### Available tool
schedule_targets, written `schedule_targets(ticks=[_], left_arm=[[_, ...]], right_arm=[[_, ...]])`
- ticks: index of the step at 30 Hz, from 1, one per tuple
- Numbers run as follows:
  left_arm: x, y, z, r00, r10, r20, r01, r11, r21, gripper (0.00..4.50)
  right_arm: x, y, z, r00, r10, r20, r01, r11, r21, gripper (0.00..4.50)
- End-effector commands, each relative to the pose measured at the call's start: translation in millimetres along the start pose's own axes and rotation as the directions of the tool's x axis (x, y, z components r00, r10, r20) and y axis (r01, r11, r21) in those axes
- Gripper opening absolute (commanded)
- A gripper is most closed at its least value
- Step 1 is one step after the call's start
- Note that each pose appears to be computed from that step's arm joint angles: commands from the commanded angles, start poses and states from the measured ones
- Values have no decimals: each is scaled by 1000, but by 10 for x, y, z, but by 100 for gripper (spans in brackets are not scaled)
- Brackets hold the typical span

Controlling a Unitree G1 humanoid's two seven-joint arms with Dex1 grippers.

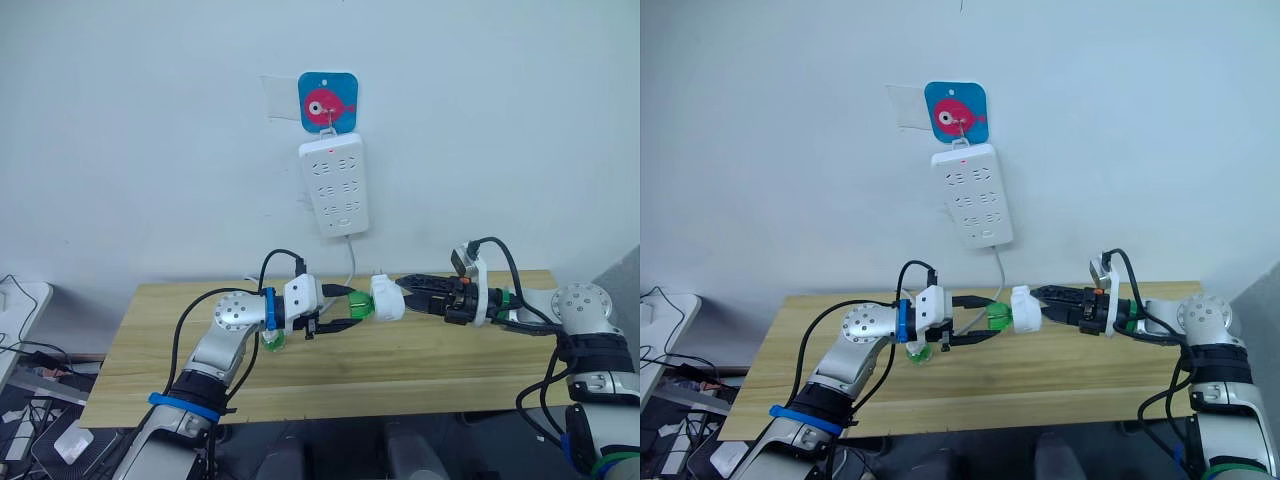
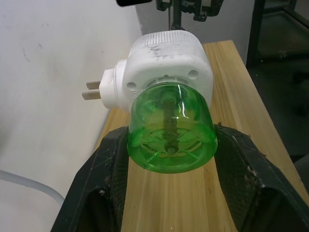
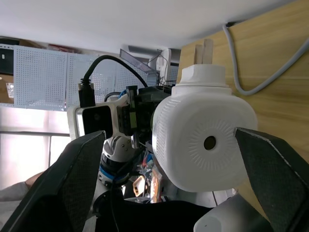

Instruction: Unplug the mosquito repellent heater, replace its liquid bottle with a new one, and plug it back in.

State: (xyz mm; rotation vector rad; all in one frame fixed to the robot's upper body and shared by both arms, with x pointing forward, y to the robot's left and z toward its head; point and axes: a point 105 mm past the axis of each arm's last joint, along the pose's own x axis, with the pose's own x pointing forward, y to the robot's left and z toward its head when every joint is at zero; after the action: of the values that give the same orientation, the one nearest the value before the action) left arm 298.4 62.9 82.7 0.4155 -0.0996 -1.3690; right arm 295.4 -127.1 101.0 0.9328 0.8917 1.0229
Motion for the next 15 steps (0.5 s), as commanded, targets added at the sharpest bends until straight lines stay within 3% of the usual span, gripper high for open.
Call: schedule_targets(ticks=[1,15], left_arm=[[140,1,256,995,-20,95,13,997,75,224],[130,15,266,995,-29,94,21,996,84,224]], right_arm=[[159,35,-98,997,33,-67,-35,999,-30,446],[77,34,-14,998,37,-47,-39,998,-42,446]])
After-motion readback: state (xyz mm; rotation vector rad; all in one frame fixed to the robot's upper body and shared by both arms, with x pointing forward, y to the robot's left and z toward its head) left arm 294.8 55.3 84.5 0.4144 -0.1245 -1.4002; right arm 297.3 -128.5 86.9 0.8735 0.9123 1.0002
